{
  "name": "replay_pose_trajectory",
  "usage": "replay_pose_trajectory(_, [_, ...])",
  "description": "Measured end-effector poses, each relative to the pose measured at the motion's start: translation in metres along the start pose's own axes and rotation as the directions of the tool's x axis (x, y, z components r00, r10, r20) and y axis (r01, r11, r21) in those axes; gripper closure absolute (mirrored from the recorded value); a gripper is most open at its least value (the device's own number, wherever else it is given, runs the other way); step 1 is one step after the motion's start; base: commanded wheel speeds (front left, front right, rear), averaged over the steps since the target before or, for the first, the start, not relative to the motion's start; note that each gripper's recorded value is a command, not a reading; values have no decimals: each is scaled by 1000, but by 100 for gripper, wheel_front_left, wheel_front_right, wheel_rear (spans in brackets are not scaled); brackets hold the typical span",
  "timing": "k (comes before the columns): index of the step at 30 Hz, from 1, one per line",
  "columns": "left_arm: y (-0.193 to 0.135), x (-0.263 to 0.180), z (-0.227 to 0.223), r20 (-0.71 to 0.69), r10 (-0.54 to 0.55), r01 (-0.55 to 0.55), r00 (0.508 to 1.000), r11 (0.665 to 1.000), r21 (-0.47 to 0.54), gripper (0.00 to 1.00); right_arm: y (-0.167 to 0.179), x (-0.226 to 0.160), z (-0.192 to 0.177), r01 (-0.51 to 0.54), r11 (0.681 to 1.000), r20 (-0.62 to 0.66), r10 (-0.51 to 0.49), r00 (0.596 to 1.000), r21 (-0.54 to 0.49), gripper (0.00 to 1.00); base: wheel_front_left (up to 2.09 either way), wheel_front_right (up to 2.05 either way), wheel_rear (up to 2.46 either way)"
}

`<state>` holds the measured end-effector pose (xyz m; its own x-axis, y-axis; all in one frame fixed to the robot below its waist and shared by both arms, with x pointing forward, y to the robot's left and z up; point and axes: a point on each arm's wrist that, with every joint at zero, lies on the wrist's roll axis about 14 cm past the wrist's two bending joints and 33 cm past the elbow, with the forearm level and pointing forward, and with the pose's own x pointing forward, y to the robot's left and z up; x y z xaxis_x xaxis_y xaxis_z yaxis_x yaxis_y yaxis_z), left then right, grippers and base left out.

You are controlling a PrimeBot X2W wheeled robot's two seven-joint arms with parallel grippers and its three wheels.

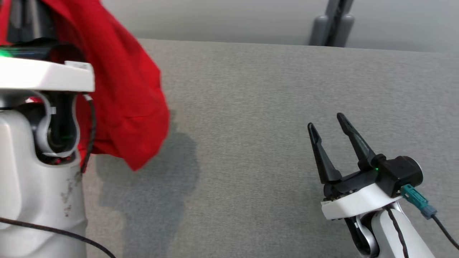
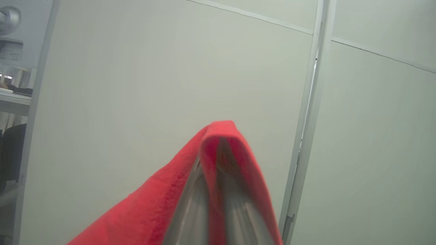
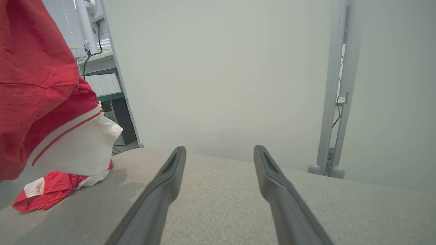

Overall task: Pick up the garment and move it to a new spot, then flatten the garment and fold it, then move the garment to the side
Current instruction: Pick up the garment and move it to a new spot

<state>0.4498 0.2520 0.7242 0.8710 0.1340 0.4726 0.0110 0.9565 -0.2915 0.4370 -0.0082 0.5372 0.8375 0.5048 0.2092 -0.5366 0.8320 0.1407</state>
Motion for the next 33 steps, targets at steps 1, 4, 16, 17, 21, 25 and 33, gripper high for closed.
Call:
replay_pose_trajectory(1, [-13, 2, -6, -15, -28, 28, 999, 999, -23, 100, -6, -2, 4, 19, 1000, 8, -18, 1000, -5, 0, 0, 0, 0])
replay_pose_trajectory(4, [-48, 3, -32, -87, -110, 104, 990, 992, -74, 100, -22, -11, 13, 72, 997, 26, -71, 997, -19, 0, 0, 0, 0])
replay_pose_trajectory(16, [-186, -32, -165, -347, -412, 309, 843, 898, -314, 100, -102, -62, 45, 332, 942, 90, -327, 941, -46, 0, 0, 0, 0])
replay_pose_trajectory(17, [-198, -37, -176, -365, -433, 317, 824, 887, -336, 100, -110, -68, 49, 358, 932, 99, -352, 931, -51, 0, 0, 0, 0])
replay_pose_trajectory(21, [-247, -56, -216, -413, -514, 367, 752, 846, -386, 97, -143, -99, 67, 473, 879, 137, -461, 877, -68, 0, 0, 0, 0])
replay_pose_trajectory(25, [-291, -83, -252, -454, -597, 418, 661, 796, -438, 53, -170, -134, 77, 576, 813, 152, -561, 814, -84, 0, 0, 0, 0])
replay_pose_trajectory(33, [-345, -143, -297, -496, -718, 514, 488, 696, -502, 0, -194, -179, 77, 683, 721, 132, -670, 730, -118, 0, 0, 0, 0])
